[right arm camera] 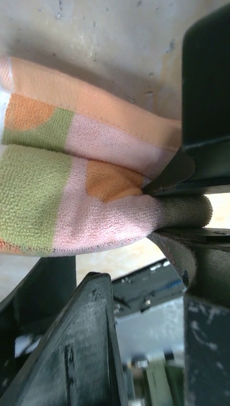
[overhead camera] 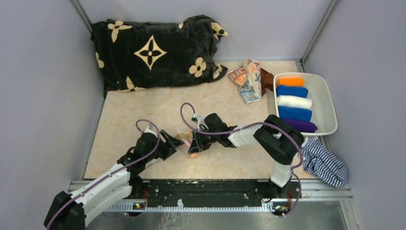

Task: Roll the towels
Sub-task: Roll the towel at the center of the board.

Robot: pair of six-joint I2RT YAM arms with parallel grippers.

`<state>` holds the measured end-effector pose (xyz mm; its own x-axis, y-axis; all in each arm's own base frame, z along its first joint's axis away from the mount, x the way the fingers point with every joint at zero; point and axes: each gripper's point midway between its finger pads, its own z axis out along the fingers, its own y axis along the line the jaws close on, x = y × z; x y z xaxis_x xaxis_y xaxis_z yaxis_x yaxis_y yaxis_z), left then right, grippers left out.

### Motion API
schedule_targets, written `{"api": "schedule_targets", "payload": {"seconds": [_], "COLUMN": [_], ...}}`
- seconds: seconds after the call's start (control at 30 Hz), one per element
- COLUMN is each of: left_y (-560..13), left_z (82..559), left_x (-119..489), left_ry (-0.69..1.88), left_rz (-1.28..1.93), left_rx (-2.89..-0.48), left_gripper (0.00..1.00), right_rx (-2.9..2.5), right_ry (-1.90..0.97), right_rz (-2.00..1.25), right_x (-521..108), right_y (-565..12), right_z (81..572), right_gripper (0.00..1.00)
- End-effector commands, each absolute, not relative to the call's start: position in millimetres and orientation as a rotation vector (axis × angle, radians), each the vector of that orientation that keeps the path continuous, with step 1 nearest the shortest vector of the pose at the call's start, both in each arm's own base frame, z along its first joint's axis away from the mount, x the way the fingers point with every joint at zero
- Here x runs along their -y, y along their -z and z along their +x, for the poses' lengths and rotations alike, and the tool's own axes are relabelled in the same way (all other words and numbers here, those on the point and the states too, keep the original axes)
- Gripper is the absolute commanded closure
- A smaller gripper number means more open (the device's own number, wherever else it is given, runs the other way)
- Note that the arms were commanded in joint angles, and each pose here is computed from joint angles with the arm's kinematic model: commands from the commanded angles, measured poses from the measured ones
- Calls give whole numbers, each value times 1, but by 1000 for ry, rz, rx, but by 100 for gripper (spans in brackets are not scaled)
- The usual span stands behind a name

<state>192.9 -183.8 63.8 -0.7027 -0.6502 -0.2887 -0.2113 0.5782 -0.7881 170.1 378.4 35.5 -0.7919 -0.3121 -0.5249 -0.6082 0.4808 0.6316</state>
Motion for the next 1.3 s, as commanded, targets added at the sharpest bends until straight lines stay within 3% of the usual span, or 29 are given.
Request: {"api": "schedule_targets", "payload": {"seconds": [0.0,0.17,0.33,0.47,0.6,0.9,1.03,1.27], "left_y": [-52,-57,-46,-25,-7,4,7,10], "left_z": [188,201,212,210,201,197,197,194], "left_x": [181,184,184,183,181,177,179,182], "left_ry": [1025,1023,951,846,782,735,727,746], "left_rz": [-692,-674,-664,-671,-700,-709,-705,-718], "left_rx": [-2252,-2204,-2249,-2376,-2464,-2513,-2532,-2547], "left_gripper": [24,27,34,41,44,46,46,45], "right_rx": [-2438,-2468,-2511,-2535,-2520,-2338,-2200,-2099], "right_ry": [-1628,-1807,-1786,-1571,-1296,-573,-389,-187], "right_rz": [-749,-620,-533,-612,-684,-847,-958,-1082], "right_x": [-379,-374,-370,-361,-349,-334,-347,-372], "right_y": [-39,-39,-31,-30,-37,-86,-107,-89], "right_z": [143,150,159,167,179,199,194,192], "right_gripper": [80,80,75,57,47,38,29,28]}}
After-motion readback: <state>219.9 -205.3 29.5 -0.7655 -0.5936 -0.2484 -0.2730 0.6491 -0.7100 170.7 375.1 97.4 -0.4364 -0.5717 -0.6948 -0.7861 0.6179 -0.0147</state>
